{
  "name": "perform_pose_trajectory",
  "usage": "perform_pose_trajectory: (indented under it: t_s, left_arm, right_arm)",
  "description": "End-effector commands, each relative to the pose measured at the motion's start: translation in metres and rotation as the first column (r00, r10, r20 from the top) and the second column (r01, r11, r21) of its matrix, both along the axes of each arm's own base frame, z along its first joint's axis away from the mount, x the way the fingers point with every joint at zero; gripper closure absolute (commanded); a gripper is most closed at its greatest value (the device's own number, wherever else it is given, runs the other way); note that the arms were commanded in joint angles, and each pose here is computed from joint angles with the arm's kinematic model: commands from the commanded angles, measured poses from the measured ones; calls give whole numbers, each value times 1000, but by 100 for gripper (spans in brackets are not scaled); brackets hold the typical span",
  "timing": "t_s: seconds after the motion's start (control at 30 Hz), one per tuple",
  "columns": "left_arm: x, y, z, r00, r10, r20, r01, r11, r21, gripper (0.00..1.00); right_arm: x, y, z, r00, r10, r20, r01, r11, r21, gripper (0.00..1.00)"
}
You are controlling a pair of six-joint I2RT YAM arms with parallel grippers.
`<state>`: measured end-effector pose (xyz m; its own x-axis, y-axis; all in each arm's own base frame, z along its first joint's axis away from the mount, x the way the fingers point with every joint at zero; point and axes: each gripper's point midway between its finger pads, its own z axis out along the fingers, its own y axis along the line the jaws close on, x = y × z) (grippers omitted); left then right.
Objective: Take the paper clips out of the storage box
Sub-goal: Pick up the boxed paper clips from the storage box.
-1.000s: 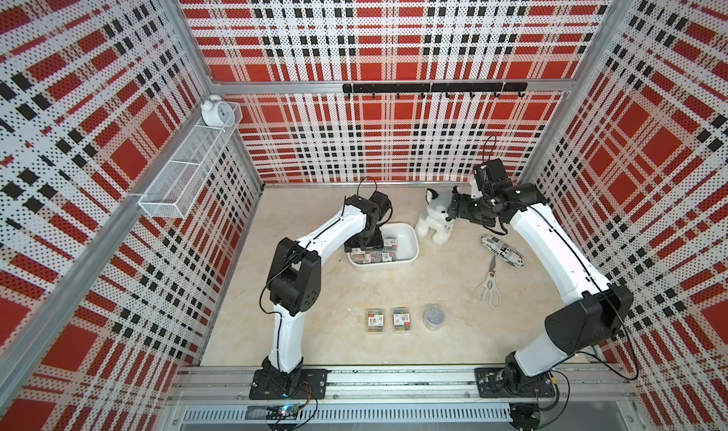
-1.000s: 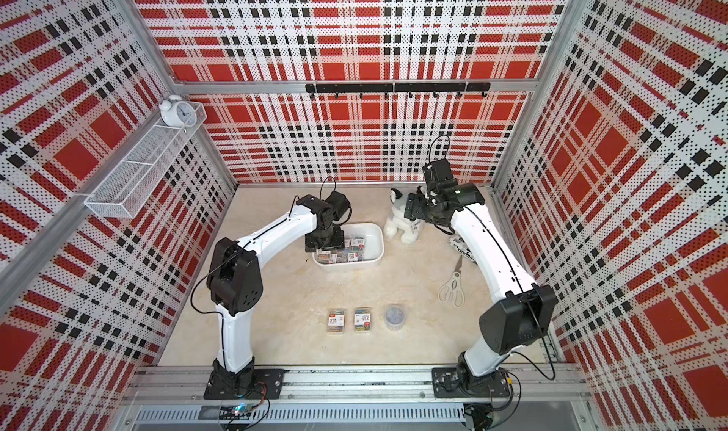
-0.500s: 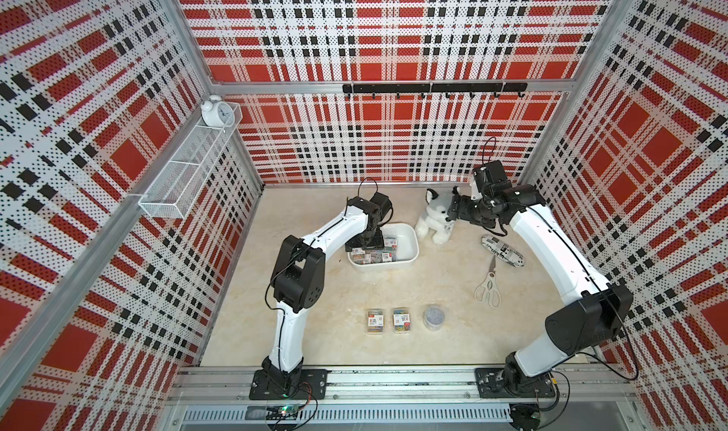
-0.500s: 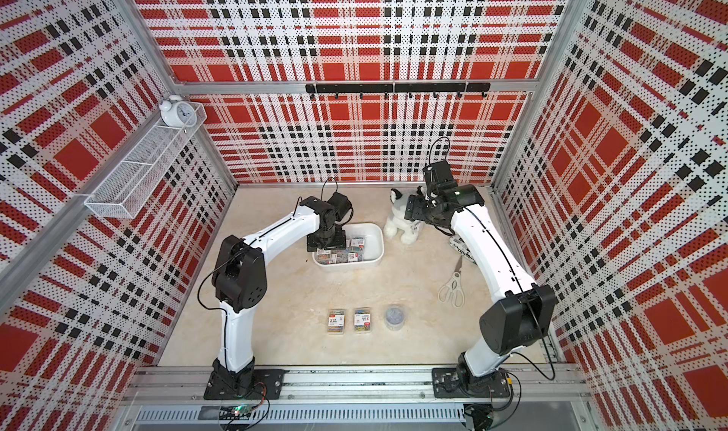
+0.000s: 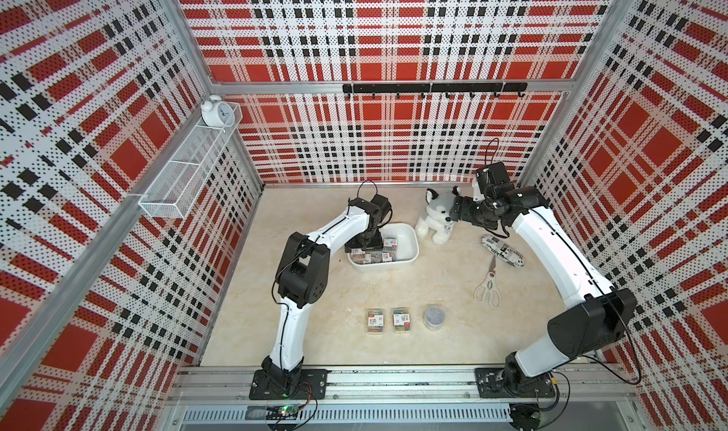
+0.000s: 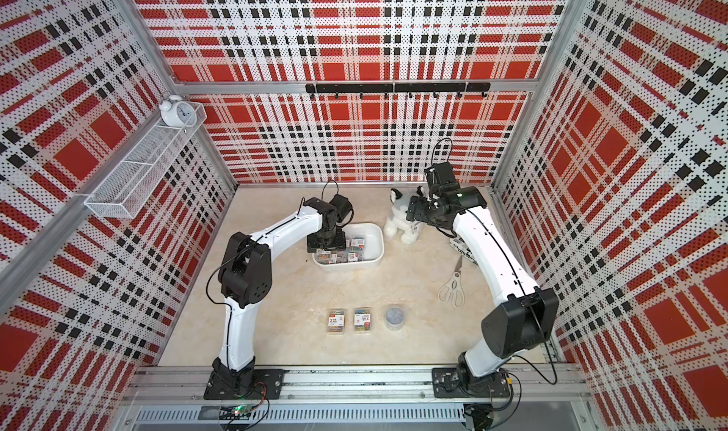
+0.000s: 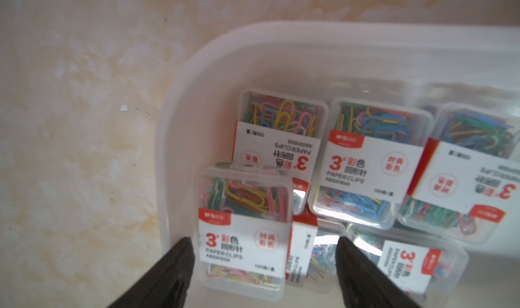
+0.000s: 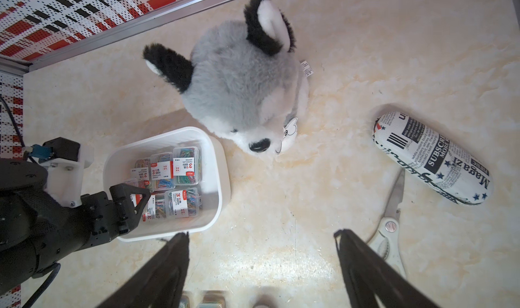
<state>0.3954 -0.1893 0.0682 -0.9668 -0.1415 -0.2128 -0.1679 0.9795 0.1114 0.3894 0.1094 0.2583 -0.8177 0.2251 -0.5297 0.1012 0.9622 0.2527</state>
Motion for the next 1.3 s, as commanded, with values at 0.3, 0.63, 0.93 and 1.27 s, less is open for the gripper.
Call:
perform_pose_trajectory:
  t_s: [0.3,0.63,0.93,1.27]
  left_arm:
    - [5,-34,-23,999,-41,-16,41,998,-50,19]
    - [13,-26,-6,999,-22,26,23,999,-38,19]
    - [17,-14,-8,1000,-18,8,18,1000,-24,21]
    - [19,-18,-16,999,-35,-17,34,999,-40,31]
  right_arm:
    - [-3,-8,12,999,-20,39,20,1000,2,13]
    - [-2,-7,10,999,-18,34,18,1000,4,13]
    - [0,-5,10,999,-12,34,12,1000,10,13]
    - [2,-6,11,999,-15,37,15,1000,4,13]
